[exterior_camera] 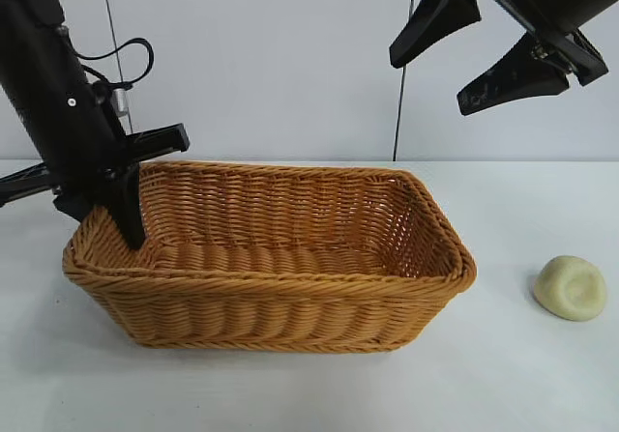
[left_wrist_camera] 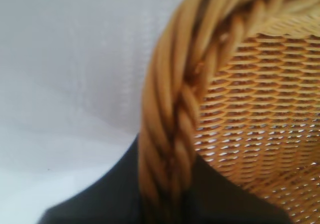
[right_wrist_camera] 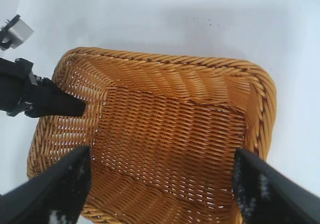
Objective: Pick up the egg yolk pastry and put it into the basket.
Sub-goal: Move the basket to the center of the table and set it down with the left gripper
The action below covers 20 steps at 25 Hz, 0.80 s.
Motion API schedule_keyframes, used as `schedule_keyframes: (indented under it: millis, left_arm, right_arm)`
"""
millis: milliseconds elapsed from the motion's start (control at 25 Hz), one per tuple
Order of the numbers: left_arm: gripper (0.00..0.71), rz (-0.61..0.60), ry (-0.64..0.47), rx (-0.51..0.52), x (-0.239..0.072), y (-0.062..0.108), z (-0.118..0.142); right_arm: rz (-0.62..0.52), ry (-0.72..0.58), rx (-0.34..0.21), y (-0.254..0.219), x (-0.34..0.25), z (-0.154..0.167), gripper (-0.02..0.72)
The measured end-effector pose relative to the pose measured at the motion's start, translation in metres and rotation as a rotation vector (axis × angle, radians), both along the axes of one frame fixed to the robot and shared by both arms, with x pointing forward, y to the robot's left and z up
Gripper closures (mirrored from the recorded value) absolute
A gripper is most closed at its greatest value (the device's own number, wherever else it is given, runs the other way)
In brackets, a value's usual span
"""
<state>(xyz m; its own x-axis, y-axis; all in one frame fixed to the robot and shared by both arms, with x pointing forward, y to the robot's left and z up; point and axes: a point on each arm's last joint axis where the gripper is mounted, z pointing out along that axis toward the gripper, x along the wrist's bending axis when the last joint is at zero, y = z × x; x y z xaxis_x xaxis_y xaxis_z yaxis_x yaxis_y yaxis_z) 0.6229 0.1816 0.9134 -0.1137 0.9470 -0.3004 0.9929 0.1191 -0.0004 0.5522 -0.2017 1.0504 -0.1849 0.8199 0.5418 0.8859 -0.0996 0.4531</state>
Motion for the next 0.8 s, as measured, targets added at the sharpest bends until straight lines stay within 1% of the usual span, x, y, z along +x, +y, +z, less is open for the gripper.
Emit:
schedule_keyframes:
  millis: [240, 320, 400, 560, 640, 760, 800]
  left_arm:
    - [0.621, 0.001, 0.000, -0.004, 0.001, 0.000, -0.002]
    - [0.578, 0.002, 0.004, -0.007, 0.000, -0.001, -0.002]
    - [0.466, 0.003, 0.007, -0.012, 0.000, -0.001, -0.002]
    - [0.126, 0.002, 0.019, -0.021, 0.000, -0.002, 0.000]
    - [0.089, -0.009, 0.032, -0.025, 0.001, -0.003, 0.005]
    - [0.073, -0.030, 0.036, -0.037, 0.007, -0.006, 0.018]
    - [0.070, -0.039, 0.025, -0.043, 0.011, -0.007, 0.027]
  right_arm:
    - [-0.001, 0.000, 0.000, 0.000, 0.000, 0.000, 0.141]
    - [-0.001, 0.000, 0.000, 0.000, 0.000, 0.000, 0.141]
    - [-0.001, 0.000, 0.000, 0.000, 0.000, 0.000, 0.141]
    - [-0.001, 0.000, 0.000, 0.000, 0.000, 0.000, 0.141]
    - [-0.001, 0.000, 0.000, 0.000, 0.000, 0.000, 0.141]
    - [-0.001, 0.000, 0.000, 0.000, 0.000, 0.000, 0.141]
    - [-0.001, 0.000, 0.000, 0.000, 0.000, 0.000, 0.141]
